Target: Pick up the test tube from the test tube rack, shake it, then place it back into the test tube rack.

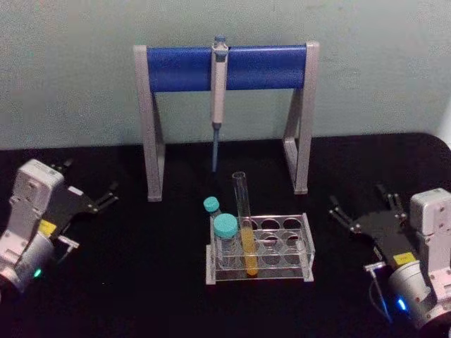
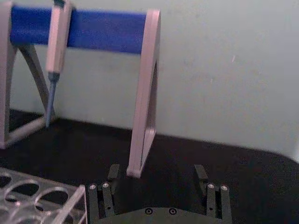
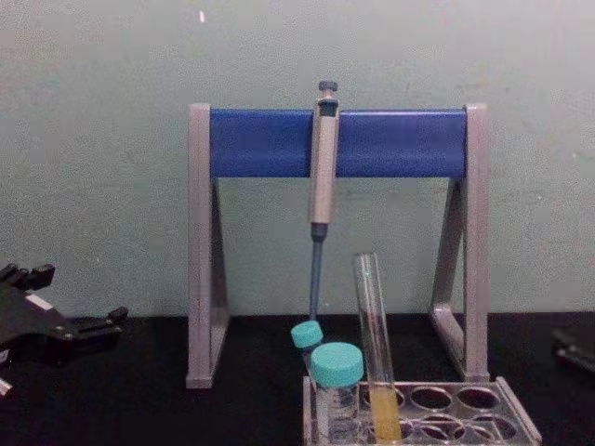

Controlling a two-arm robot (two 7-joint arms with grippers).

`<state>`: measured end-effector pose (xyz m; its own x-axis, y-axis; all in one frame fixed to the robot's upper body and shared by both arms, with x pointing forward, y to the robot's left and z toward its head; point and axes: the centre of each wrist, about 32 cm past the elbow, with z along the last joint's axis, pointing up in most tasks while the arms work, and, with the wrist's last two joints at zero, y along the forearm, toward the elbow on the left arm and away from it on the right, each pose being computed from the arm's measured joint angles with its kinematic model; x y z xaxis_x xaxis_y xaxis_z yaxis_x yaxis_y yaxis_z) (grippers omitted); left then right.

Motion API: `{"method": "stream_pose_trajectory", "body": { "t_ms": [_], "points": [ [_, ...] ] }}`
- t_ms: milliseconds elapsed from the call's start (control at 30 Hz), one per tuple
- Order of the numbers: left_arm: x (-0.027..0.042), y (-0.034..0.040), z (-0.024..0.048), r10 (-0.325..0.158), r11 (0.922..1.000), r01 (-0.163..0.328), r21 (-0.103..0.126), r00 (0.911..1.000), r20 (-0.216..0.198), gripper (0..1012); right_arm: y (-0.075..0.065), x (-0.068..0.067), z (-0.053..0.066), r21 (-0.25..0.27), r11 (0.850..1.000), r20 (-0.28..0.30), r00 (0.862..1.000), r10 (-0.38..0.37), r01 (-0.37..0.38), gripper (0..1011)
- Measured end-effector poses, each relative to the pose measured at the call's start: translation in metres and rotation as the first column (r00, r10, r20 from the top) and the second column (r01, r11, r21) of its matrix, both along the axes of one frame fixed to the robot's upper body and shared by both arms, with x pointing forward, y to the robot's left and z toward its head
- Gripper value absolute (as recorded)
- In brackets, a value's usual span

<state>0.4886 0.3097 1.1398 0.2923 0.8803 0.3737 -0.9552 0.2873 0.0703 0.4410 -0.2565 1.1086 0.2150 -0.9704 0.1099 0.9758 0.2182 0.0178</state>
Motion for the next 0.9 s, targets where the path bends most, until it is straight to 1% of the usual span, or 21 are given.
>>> {"method": "stream_pose_trajectory", "body": {
  "t_ms": [100,900],
  "points": [
    [0.0,0.0,0.0,0.0,1.0,0.0,0.0,1.0,0.0,1001,0.0016,0.0001,-0.0053,-0.006,1.0,-0.028,1.0,0.0,-0.001,1000],
    [0.0,0.0,0.0,0.0,1.0,0.0,0.0,1.0,0.0,1001,0.0014,0.0008,-0.0023,-0.004,1.0,-0.015,1.0,0.009,-0.009,1000]
  ]
}}
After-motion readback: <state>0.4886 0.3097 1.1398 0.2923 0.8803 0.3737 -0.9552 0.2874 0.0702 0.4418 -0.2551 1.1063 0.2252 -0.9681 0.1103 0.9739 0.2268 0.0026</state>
